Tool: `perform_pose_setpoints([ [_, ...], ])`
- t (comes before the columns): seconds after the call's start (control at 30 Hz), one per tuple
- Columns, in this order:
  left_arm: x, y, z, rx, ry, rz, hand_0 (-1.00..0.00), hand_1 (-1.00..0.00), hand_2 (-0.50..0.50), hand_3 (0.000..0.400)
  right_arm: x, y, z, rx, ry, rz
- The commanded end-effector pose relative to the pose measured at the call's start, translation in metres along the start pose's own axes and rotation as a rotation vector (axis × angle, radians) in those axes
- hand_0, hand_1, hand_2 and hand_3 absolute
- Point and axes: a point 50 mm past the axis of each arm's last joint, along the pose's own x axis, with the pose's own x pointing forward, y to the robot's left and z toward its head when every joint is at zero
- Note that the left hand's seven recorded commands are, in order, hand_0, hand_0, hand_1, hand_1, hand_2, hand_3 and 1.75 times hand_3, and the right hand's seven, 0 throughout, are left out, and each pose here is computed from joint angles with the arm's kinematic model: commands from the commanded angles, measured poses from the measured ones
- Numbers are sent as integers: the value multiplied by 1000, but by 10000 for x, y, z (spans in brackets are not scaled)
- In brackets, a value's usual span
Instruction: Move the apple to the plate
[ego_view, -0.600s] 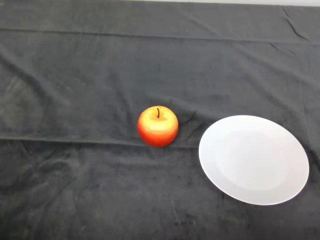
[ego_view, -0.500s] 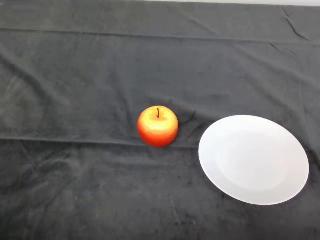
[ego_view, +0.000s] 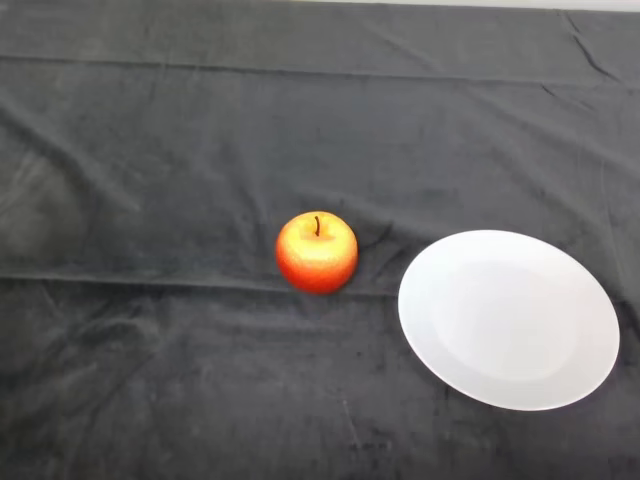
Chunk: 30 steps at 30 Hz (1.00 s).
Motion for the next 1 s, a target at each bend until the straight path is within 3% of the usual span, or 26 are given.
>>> perform_pose_setpoints([
  [0.03,-95,-101,-20,29,4,-56,0,0,0,0,10,13,11,32,-17,6],
  [0.43,-289,-640,105,44,-16,-282,0,0,0,0,9,13,8,28,-17,5],
  [1.0,-566,-1356,117,16,36,-511,0,0,0,0,8,14,7,23,-16,3],
])
